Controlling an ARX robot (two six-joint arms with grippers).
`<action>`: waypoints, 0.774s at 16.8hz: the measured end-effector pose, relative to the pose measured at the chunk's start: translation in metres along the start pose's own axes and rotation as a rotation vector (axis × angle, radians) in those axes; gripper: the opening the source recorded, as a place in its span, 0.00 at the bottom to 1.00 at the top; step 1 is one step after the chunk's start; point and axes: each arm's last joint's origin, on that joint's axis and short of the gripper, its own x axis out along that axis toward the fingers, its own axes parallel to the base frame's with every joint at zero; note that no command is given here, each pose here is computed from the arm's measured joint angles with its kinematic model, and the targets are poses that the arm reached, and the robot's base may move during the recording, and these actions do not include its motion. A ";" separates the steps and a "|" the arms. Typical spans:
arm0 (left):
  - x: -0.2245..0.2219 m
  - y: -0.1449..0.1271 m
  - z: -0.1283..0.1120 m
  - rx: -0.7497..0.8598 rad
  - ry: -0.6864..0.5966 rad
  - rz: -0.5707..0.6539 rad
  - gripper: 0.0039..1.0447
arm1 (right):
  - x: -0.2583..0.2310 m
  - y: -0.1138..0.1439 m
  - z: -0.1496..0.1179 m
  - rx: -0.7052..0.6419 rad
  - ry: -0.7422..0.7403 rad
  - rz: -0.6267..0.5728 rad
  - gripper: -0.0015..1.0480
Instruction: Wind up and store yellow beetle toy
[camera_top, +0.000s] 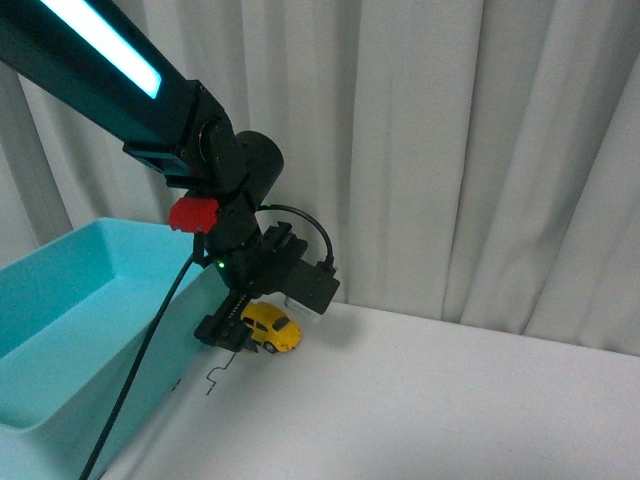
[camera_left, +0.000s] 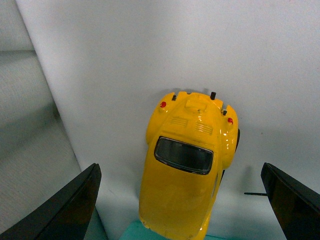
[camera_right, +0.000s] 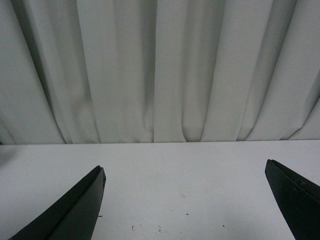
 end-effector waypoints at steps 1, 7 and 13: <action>0.002 0.000 0.000 0.001 0.006 -0.008 0.94 | 0.000 0.000 0.000 0.000 -0.001 0.000 0.94; 0.006 0.005 -0.008 -0.084 0.108 0.004 0.70 | 0.000 0.000 0.000 0.000 0.000 0.000 0.94; 0.000 0.006 -0.004 -0.080 0.088 -0.016 0.34 | 0.000 0.000 0.000 0.000 -0.001 0.000 0.94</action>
